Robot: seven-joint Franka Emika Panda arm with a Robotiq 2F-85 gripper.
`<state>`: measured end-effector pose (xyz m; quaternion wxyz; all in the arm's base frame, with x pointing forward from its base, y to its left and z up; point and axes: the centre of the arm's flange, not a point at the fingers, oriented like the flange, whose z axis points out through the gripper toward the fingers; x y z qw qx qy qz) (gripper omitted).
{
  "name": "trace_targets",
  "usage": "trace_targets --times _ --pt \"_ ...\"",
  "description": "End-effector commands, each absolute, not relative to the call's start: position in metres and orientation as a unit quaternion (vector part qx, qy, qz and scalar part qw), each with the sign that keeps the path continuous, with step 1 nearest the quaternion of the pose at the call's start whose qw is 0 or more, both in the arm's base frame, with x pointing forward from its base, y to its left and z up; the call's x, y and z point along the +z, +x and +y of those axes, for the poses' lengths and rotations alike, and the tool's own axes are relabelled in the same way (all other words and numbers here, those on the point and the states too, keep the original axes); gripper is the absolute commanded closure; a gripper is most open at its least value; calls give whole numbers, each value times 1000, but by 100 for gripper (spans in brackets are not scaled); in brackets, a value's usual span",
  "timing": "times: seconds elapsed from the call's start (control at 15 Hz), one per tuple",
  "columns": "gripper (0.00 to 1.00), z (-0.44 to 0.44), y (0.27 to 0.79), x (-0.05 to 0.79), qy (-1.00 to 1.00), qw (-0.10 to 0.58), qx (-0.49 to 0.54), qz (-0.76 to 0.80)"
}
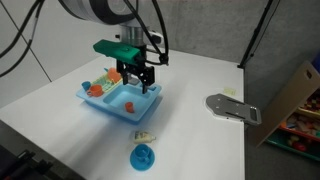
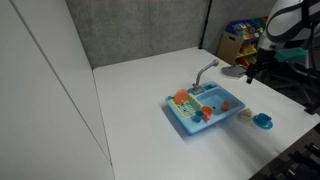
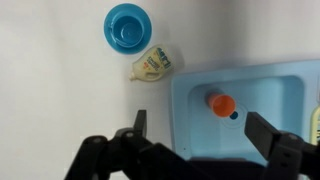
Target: Remove the white bottle from the sink and drop it on the table
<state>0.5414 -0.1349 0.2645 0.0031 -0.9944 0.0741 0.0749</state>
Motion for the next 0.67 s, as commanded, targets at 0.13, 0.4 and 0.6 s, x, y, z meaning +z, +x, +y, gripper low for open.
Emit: trace_targets --times 0.13,0.4,0.6 --pt "0 -114 510 304 -996 -7 77 44" --pt "0 -115 519 297 -996 -1 77 52" --pt "0 -115 518 296 -996 -1 78 52"
